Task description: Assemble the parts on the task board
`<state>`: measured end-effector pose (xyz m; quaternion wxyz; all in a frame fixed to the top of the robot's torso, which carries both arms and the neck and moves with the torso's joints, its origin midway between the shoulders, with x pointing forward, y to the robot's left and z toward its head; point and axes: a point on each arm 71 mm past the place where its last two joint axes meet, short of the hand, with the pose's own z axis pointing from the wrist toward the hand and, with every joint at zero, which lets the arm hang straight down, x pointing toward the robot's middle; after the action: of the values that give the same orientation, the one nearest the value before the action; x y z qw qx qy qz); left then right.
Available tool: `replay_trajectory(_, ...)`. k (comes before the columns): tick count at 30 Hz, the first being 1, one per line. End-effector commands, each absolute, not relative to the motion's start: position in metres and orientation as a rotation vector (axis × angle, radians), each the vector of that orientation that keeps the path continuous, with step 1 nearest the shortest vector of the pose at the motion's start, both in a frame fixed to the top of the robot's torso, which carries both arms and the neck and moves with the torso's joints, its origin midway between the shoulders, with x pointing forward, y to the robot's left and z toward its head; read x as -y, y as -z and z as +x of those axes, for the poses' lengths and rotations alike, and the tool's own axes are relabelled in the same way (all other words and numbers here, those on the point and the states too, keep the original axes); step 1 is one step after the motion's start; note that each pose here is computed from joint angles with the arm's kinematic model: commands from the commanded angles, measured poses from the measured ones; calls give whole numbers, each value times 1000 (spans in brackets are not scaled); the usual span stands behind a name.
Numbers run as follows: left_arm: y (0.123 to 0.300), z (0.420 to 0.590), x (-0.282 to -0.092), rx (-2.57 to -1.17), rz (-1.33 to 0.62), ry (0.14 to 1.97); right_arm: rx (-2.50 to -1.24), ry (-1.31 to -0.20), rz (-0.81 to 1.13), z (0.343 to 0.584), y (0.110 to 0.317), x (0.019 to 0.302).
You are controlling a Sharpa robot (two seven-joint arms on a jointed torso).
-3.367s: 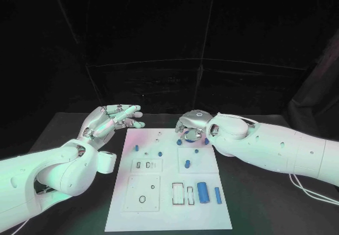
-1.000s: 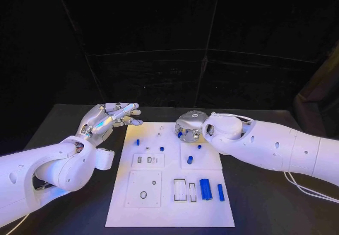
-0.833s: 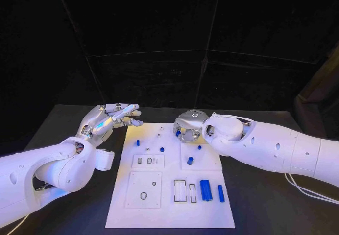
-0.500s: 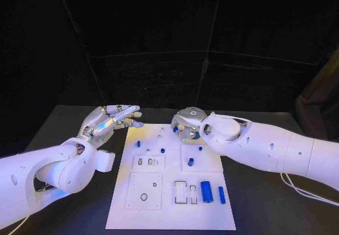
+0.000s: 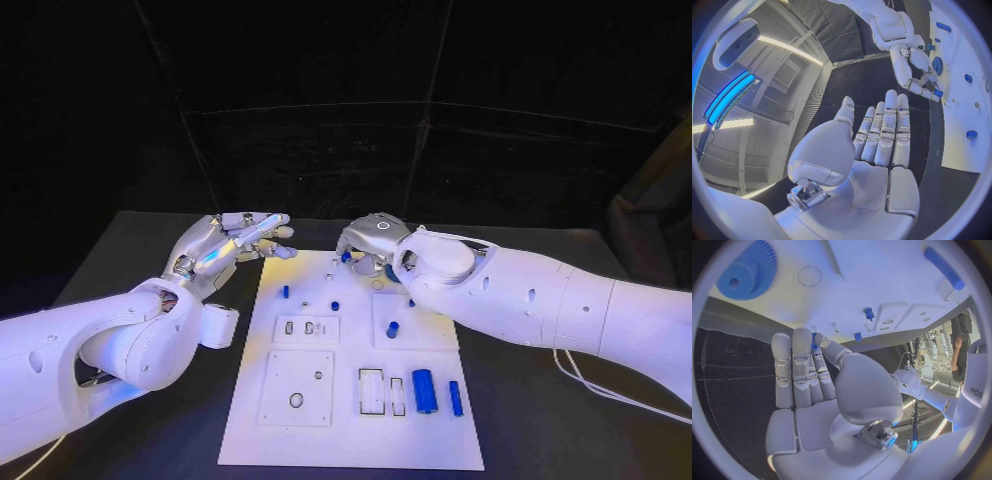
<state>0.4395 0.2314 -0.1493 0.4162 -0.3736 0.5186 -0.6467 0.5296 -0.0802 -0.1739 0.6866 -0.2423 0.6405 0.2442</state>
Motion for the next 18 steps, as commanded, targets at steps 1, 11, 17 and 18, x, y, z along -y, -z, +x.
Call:
replay_trajectory(1,148,440,-230,-1307,-926,1641,-1405,-569,-533,530,170,76)
replay_trajectory(11,147,441,-229,-1309,-926,1639,-1407,-572,-538,531,171,70)
replay_trajectory(17,147,441,-228,-1311,-924,1643,-1421,-568,-545,533,173,65)
replay_trajectory(18,147,441,-228,-1311,-924,1643,-1422,-567,-545,533,173,65)
